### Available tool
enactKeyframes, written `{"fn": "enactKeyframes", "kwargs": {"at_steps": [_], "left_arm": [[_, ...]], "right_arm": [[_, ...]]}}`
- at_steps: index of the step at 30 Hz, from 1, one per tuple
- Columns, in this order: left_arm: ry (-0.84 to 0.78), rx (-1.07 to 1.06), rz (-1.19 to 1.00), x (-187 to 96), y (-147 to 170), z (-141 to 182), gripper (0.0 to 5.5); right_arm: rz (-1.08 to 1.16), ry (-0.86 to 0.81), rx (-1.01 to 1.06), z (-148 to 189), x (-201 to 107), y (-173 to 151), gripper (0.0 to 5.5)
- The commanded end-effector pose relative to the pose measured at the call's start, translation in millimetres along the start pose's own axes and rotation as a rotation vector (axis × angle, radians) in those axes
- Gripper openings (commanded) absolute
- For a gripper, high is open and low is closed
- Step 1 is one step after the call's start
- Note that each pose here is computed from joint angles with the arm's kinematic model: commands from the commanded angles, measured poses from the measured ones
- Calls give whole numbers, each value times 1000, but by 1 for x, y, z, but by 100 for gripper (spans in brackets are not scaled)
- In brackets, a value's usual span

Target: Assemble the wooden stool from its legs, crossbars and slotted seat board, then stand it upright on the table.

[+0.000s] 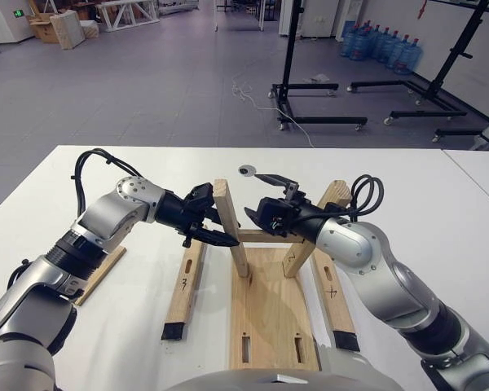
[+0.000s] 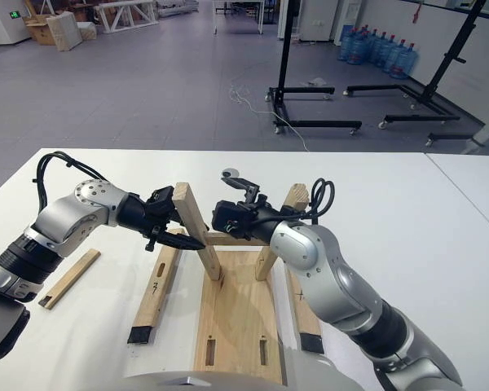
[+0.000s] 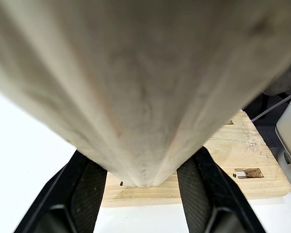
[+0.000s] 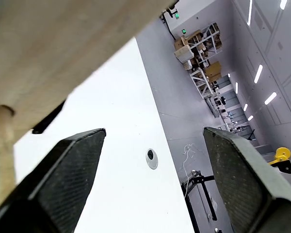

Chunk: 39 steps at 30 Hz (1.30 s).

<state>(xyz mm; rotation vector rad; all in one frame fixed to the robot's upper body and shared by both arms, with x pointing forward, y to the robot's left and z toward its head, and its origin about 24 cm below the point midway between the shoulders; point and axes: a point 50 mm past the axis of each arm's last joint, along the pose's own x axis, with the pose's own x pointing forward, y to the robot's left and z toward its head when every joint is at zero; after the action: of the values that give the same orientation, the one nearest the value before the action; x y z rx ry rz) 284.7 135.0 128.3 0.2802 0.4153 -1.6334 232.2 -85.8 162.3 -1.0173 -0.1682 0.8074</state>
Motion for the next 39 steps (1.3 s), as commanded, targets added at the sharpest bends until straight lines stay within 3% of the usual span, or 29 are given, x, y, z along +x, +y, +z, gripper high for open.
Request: {"fn": "enactKeyframes", "kwargs": {"at_steps": [1, 4, 7, 10, 12, 15, 17, 19, 22, 26, 32, 39], "left_arm": [[489, -301, -2, 8, -28, -105, 201], [497, -286, -13, 11, -24, -103, 201], [503, -282, -12, 11, -23, -104, 201], [504, -291, 3, 9, -23, -107, 201], [502, -299, 14, 8, -23, -109, 201], [498, -303, 27, 6, -23, -111, 201], [496, -304, 35, 5, -22, -112, 201], [494, -302, 38, 5, -21, -111, 201], [484, -290, 32, 8, -19, -109, 201], [470, -278, 26, 11, -17, -107, 201], [446, -249, 34, 13, -10, -99, 201], [452, -215, 14, 15, -6, -93, 201]], "right_arm": [[295, 79, 39, -14, -7, 32, 370], [418, 112, 39, -19, -8, 47, 370], [366, 58, 75, -9, -1, 34, 370], [130, -127, 111, 12, 7, -9, 370], [-10, -366, 250, 39, 0, -46, 370], [-164, -627, 530, 51, -19, -102, 370], [-161, -749, 755, 34, -33, -135, 370], [-146, -742, 925, -9, -47, -151, 370], [-90, -637, 1164, -82, -75, -141, 370], [172, -626, 1360, -113, -104, -102, 370], [412, -540, 1442, -116, -104, -65, 370], [546, -486, 1331, -98, -71, -32, 370]]}}
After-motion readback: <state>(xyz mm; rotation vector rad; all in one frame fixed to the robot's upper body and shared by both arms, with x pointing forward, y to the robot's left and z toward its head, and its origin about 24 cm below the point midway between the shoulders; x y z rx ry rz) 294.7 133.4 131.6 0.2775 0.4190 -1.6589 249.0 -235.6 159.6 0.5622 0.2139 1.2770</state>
